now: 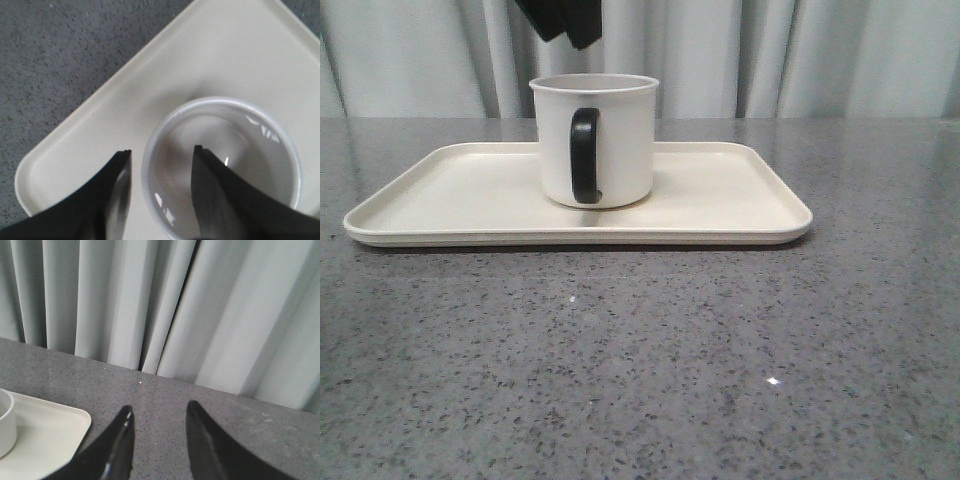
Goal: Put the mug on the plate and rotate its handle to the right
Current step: 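Open the left gripper and lift it away from the mug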
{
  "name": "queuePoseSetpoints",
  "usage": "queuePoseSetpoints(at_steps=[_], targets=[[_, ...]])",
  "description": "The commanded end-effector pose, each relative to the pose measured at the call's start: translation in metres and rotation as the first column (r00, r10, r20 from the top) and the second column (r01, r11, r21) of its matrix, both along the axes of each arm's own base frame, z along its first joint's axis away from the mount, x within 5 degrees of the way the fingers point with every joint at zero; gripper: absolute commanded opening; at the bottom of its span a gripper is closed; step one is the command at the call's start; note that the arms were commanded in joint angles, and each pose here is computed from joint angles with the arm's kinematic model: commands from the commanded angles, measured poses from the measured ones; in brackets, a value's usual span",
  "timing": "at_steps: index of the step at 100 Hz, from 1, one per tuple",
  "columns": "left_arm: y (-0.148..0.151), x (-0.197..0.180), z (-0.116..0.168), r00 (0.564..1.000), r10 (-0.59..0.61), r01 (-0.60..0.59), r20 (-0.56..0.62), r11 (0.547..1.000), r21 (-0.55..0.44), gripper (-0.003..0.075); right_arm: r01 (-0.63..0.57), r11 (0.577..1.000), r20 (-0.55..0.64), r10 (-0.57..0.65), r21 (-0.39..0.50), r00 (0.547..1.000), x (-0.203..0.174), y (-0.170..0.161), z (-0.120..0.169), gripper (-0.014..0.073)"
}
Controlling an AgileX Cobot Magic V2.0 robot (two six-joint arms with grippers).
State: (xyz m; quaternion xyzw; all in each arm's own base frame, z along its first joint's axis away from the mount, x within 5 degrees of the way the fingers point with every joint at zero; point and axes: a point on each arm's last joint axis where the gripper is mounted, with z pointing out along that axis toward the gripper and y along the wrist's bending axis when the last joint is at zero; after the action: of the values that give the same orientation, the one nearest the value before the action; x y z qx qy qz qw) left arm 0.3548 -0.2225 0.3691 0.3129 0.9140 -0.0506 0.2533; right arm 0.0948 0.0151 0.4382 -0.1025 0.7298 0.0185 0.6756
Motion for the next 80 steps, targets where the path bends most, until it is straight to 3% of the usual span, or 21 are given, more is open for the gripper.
queuePoseSetpoints(at_steps=[1, 21, 52, 66, 80], targets=[[0.015, -0.022, 0.055, 0.992, 0.011, -0.003, 0.128, 0.998, -0.068, 0.0295, 0.019, 1.0, 0.081, -0.019, 0.003, 0.997, 0.001, -0.002, 0.012, 0.0279], [0.043, -0.046, 0.099, 0.957, 0.084, -0.069, 0.279, 0.996, -0.062, 0.0295, 0.019, 1.0, 0.081, -0.019, 0.003, 0.997, 0.001, -0.002, 0.012, 0.0279], [0.109, -0.12, 0.176, 0.839, 0.236, -0.173, 0.491, 0.97, -0.17, 0.0295, 0.019, 1.0, 0.082, -0.019, 0.003, 0.996, 0.001, -0.002, 0.012, 0.0279], [0.147, -0.158, 0.193, 0.789, 0.303, -0.218, 0.534, 0.951, -0.218, 0.0295, 0.019, 1.0, 0.082, -0.019, 0.003, 0.996, 0.001, -0.002, 0.012, 0.0279], [0.182, -0.191, 0.19, 0.748, 0.381, -0.305, 0.543, 0.924, -0.229, 0.0293, 0.019, 1.0, 0.082, -0.019, 0.003, 0.996, 0.001, -0.002, 0.012, 0.0279]])
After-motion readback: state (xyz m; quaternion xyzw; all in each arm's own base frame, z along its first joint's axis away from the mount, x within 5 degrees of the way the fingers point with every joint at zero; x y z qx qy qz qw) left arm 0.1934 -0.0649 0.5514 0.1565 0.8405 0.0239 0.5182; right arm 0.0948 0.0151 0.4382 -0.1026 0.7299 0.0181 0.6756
